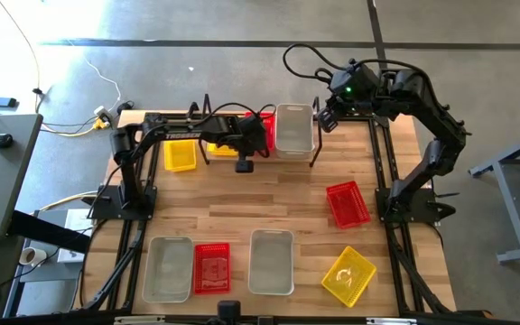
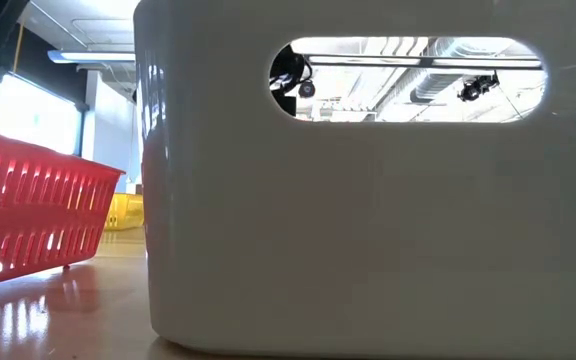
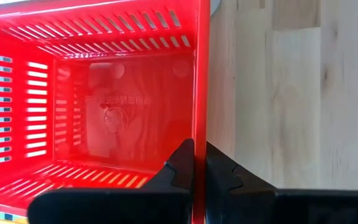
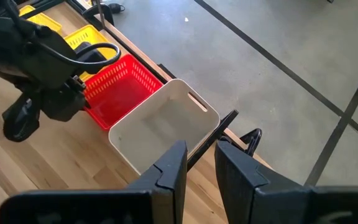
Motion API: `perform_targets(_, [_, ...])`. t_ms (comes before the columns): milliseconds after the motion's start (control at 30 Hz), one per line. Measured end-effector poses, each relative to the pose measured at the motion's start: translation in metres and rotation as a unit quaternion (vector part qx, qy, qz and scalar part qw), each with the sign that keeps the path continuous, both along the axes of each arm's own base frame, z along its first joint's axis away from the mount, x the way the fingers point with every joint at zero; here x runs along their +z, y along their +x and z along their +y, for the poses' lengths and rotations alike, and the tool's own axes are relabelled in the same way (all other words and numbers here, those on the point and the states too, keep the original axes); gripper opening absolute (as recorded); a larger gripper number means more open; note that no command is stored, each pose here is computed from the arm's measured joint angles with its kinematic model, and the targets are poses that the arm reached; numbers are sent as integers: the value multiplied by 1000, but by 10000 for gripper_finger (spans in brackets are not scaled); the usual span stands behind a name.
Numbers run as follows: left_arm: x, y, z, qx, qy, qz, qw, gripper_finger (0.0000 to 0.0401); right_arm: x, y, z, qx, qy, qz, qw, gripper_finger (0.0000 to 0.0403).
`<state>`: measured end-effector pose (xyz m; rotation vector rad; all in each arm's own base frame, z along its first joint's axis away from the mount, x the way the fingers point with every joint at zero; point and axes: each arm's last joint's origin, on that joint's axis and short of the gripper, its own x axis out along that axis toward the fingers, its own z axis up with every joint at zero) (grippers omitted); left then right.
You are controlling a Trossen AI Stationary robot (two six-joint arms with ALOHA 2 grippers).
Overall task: Stack baskets on shelf by color
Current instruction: Put the top left red basket on the shelf
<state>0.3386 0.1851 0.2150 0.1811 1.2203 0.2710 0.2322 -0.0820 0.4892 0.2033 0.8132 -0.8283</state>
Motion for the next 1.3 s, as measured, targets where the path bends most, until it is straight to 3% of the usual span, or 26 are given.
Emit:
perform_targets(700, [0, 0, 0, -14, -32, -15, 999, 6, 0, 0, 0, 1, 0, 0, 1000, 71])
perform_targets(1067, [0, 0, 0, -9, -32, -16, 999, 48, 0, 0, 0, -1, 2, -2, 1000, 71])
perform_targets(1300, [11, -4, -2, 1, -23, -3, 1000, 87, -1, 2, 5, 8, 40, -24, 999, 71])
